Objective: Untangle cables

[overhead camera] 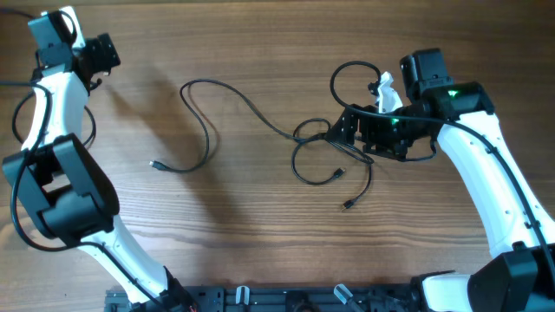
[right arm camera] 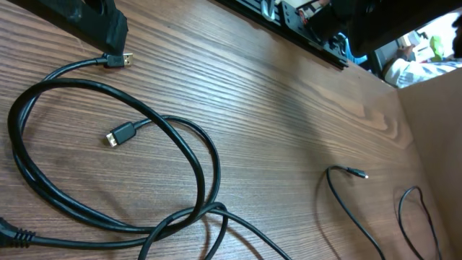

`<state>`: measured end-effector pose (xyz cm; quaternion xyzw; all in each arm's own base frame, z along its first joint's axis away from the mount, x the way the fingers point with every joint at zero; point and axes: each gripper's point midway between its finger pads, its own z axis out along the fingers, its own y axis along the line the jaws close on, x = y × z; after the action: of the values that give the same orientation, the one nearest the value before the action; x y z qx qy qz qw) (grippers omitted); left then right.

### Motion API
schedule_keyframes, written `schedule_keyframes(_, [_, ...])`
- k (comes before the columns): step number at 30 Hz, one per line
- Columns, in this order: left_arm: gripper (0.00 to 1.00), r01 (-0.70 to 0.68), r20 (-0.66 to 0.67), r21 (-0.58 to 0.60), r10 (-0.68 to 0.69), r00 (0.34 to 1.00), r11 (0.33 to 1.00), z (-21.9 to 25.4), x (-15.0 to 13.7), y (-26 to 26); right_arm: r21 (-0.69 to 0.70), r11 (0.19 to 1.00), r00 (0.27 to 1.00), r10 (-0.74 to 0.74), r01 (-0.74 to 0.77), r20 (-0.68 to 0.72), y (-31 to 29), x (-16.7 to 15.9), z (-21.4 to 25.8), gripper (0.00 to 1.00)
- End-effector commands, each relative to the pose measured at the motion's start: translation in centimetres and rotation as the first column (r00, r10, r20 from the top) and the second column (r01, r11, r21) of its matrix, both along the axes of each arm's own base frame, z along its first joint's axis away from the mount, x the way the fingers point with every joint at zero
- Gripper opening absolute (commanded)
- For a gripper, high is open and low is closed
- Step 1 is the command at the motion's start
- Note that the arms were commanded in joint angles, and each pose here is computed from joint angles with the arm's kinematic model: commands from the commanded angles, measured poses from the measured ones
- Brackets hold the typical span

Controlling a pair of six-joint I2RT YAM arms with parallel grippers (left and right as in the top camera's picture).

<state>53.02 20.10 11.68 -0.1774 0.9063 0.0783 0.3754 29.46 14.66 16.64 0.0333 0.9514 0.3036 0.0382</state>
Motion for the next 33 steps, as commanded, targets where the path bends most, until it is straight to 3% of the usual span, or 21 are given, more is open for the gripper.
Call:
schedule_keyframes(1, [1.00, -0.296, -0.007, -0.203, 0.301, 0.953, 0.933, -0.9, -2.8, 3.1, 0.012, 1.000, 1.000, 0.023, -0.023, -0.002, 0.3, -0.2, -0.3, 1.00])
schedule_keyframes(5, [1.00, -0.444, -0.060, -0.327, 0.451, 0.891, 0.834, -1.0, -6.0, 5.6, 0.011, 1.000, 1.000, 0.025, -0.025, -0.006, 0.3, -0.3, -0.3, 1.00])
schedule_keyframes(11, [1.00, -0.599, -0.203, -0.309, 0.564, 0.801, 0.739, -2.3, -12.8, 10.0, 0.006, 0.998, 0.997, 0.067, -0.067, 0.024, 0.3, -0.3, -0.3, 1.00])
schedule_keyframes(14, [1.00, -0.638, -0.191, -0.301, 0.611, 0.768, 0.708, -0.1, -15.5, 11.9, 0.005, 0.997, 0.997, 0.074, -0.074, 0.027, 0.3, -0.3, -0.3, 1.00])
schedule_keyframes(19, [1.00, -0.657, -0.152, -0.302, 0.645, 0.749, 0.691, 3.9, -17.9, 12.3, 0.003, 0.996, 0.996, 0.087, -0.087, 0.036, 0.3, -0.3, -0.3, 1.00])
schedule_keyframes(22, [1.00, -0.675, -0.189, -0.301, 0.652, 0.735, 0.674, 3.6, -19.0, 12.1, 0.004, 0.996, 0.996, 0.084, -0.084, 0.037, 0.3, -0.3, -0.3, 1.00])
schedule_keyframes(31, [0.99, -0.728, -0.403, -0.288, 0.611, 0.681, 0.622, -5.7, -20.4, 10.9, 0.008, 0.998, 0.998, 0.058, -0.058, 0.027, 0.4, -0.1, -0.3, 1.00])
schedule_keyframes(33, [0.93, -0.736, -0.438, -0.283, 0.600, 0.670, 0.615, -7.2, -20.6, 10.7, 0.009, 0.998, 0.998, 0.057, -0.058, 0.030, 0.4, 0.0, -0.3, 1.00])
